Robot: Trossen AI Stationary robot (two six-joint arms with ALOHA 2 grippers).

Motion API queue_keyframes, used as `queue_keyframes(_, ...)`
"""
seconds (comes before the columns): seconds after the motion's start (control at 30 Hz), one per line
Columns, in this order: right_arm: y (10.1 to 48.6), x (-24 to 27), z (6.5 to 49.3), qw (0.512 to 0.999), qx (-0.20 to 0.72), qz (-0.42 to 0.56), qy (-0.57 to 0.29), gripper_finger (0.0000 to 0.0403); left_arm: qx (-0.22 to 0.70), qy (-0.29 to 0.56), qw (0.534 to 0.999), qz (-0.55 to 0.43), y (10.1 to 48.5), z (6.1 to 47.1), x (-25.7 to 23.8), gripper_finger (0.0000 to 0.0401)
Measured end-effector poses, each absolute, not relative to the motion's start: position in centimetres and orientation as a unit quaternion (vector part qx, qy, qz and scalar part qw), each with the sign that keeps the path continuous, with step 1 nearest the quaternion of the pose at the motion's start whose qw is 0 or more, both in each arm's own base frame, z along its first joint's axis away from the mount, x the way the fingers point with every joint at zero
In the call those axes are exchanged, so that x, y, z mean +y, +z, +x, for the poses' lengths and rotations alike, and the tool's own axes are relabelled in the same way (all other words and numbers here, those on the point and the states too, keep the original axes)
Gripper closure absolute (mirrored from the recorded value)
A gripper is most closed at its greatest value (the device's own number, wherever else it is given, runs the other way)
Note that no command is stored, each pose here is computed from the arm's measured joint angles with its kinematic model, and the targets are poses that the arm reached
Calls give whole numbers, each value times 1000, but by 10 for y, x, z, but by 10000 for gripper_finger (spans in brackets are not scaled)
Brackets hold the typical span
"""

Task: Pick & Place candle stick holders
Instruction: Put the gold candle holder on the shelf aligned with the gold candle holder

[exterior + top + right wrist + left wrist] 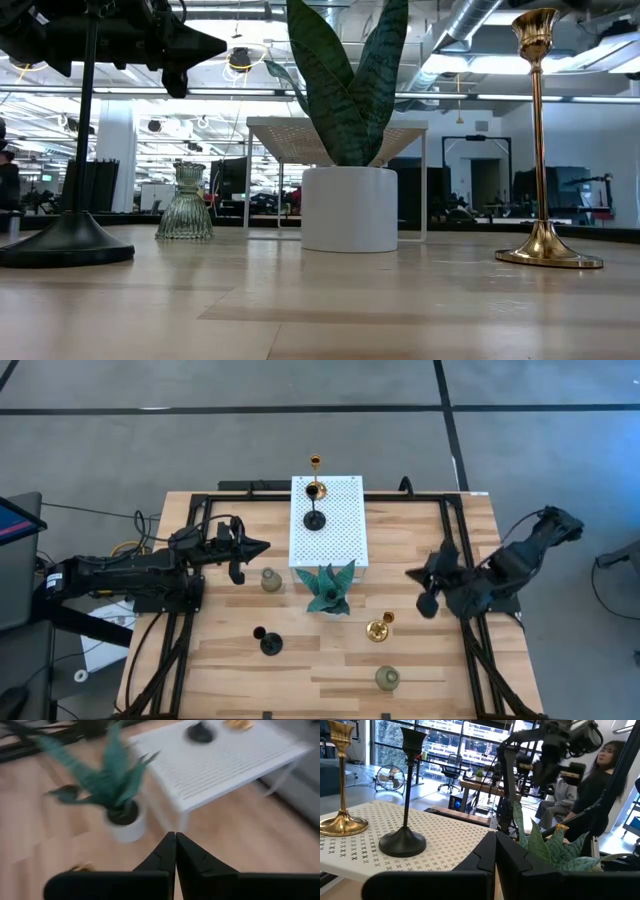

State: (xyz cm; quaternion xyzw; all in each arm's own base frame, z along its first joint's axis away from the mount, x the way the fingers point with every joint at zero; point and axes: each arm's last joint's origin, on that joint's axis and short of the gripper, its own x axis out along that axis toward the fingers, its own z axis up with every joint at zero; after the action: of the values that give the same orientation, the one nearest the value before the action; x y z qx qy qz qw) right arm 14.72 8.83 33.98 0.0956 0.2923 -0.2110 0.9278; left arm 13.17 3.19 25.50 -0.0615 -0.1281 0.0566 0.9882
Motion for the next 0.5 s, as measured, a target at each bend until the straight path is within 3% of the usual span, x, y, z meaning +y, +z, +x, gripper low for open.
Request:
queue_keyframes(0.23,317,124,152,932,303,157,-120,403,-128,57,988,-62,255,132,32,393)
queue_keyframes(0.5,284,158,152,905,393,152,-53,403,-128,55,988,-69,255,132,32,393)
